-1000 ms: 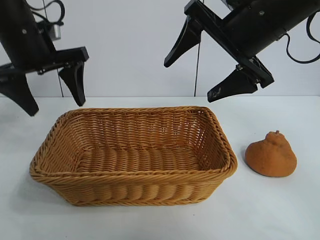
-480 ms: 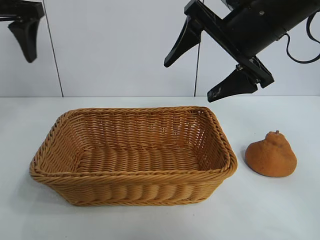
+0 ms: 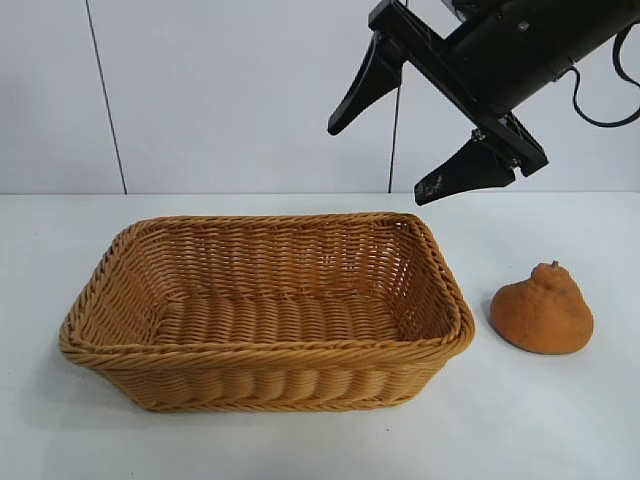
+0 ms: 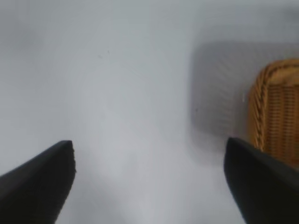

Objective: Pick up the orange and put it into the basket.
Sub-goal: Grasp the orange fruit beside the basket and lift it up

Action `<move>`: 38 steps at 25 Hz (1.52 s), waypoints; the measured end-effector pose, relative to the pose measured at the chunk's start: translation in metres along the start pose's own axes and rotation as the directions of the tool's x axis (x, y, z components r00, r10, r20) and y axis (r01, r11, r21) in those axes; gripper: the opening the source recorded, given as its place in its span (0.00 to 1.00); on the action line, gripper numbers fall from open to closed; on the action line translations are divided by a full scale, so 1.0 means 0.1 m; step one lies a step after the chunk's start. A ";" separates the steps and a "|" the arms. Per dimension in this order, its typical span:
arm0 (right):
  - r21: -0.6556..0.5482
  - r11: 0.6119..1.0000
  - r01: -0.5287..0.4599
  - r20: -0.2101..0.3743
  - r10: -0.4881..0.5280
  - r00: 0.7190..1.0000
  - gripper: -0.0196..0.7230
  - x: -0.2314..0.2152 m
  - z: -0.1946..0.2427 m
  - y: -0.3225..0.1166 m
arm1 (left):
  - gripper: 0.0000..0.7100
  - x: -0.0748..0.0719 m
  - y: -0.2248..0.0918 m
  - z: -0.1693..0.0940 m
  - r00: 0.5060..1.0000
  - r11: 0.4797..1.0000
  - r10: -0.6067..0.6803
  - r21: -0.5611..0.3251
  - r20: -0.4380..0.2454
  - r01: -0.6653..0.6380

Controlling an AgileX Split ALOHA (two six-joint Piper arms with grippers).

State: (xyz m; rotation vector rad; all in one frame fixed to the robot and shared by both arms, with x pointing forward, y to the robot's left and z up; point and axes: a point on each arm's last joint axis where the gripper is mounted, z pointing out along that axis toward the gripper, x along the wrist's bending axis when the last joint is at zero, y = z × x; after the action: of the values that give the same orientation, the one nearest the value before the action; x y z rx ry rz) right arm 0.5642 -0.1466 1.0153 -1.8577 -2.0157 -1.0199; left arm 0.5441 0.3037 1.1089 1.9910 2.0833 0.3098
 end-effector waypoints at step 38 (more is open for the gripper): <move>0.087 0.981 0.175 0.403 -0.195 0.894 0.90 0.09 -0.60 0.41 | 0.87 0.10 -3.00 -0.42 1.000 0.772 0.029 -0.635 0.008 -0.018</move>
State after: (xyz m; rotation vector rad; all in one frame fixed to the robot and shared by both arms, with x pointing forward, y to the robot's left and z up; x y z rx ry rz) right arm 0.5839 -0.1780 1.0790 -2.0179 -2.4687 -0.6481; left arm 0.2465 0.3000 1.0530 1.5826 1.6227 0.8713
